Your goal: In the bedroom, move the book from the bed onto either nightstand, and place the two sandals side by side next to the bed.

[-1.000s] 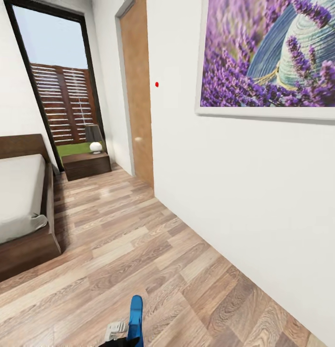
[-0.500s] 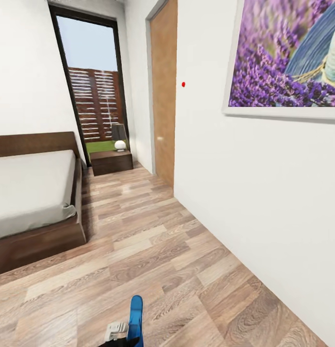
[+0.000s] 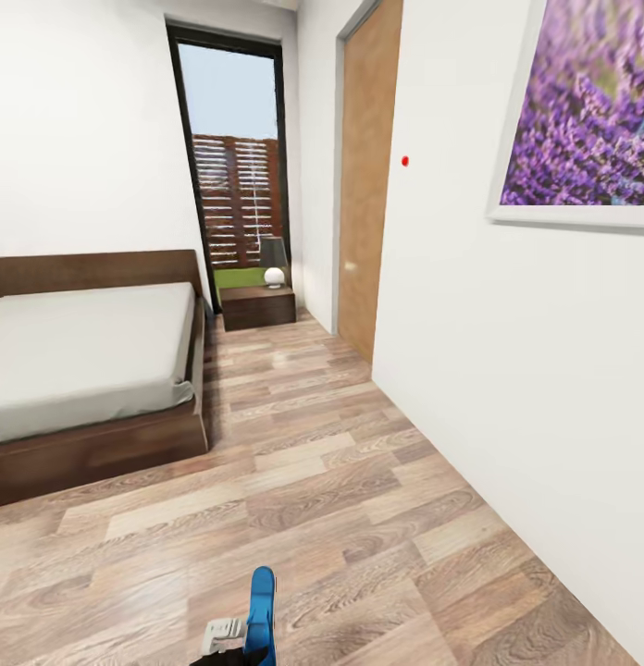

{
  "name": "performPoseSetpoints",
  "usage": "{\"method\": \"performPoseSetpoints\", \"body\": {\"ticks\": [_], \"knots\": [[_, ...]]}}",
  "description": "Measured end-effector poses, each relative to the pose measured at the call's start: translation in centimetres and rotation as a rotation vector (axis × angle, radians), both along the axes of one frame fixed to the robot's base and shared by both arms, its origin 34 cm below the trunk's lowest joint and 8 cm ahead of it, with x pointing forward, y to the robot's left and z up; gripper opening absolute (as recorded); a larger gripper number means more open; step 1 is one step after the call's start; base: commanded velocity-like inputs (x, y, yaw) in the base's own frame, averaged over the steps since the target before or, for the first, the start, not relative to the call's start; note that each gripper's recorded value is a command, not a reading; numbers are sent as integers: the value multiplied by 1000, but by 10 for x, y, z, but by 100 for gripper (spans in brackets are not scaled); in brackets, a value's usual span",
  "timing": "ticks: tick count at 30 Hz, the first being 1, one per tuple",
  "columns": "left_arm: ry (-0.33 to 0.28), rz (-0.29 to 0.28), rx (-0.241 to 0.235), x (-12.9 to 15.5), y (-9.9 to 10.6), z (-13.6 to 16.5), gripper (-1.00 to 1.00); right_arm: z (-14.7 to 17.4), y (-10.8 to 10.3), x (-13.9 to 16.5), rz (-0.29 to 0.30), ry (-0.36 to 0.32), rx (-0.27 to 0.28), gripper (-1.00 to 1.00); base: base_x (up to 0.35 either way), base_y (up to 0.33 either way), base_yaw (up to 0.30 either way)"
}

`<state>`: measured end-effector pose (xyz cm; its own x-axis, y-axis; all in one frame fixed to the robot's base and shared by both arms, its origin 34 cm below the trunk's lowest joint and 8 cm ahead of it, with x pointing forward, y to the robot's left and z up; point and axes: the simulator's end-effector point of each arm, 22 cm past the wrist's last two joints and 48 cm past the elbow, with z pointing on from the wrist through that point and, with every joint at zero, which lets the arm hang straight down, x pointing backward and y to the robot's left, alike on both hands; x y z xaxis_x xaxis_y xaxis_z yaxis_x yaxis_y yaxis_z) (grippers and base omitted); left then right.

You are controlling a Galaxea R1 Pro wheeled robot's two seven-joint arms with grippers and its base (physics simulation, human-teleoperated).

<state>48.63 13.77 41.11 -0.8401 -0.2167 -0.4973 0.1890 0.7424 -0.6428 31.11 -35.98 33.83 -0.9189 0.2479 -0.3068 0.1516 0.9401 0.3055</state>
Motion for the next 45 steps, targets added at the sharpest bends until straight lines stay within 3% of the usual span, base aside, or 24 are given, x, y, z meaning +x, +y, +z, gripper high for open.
{"method": "performPoseSetpoints", "body": {"ticks": [45], "knots": [[0, -1, 0, 0, 0, 0, -100, 0, -1, 0, 0, 0, -2, 100, 0, 0, 299]]}}
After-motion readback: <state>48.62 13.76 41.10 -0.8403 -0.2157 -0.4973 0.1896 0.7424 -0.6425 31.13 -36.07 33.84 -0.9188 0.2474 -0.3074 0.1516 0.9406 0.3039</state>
